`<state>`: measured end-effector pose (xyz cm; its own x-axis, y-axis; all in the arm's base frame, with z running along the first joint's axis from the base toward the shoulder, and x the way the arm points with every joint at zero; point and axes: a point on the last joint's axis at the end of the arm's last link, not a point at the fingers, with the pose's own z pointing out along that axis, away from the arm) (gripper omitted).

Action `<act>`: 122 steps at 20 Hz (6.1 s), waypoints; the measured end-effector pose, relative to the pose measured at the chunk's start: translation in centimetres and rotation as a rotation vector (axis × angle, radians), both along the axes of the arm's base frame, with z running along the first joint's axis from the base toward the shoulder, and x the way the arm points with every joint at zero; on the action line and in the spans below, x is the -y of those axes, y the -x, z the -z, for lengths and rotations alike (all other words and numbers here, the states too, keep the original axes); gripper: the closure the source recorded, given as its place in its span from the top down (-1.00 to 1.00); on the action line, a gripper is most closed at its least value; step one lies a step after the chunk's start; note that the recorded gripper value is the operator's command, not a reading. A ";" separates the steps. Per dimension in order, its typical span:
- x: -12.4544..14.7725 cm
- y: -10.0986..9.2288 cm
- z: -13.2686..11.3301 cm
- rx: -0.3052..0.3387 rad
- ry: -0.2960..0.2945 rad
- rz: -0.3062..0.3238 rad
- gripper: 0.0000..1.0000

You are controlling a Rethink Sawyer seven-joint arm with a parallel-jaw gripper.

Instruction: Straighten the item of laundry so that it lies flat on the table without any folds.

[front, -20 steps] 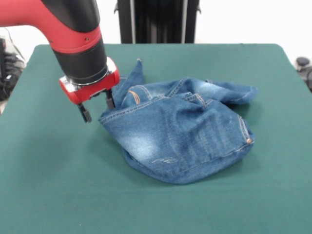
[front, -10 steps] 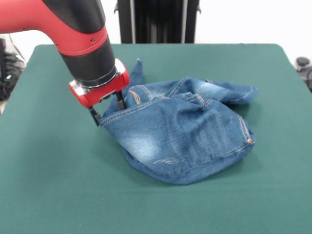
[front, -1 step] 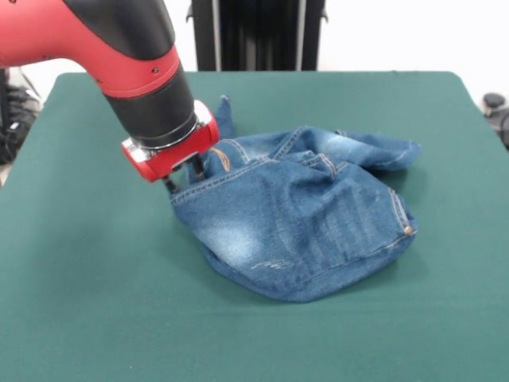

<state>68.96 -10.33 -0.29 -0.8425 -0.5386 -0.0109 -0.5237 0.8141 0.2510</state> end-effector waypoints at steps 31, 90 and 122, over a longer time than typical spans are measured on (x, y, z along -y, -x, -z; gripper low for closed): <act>-2.3 -5.5 -9.1 0.539 0.430 -0.538 -1.00; -3.5 -14.7 -9.2 1.232 0.031 -0.913 -1.00; -5.0 -19.6 -12.4 0.956 0.445 -1.686 1.00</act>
<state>88.52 -5.38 12.14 0.6262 -0.7326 0.2668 -0.5093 -0.6435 -0.5714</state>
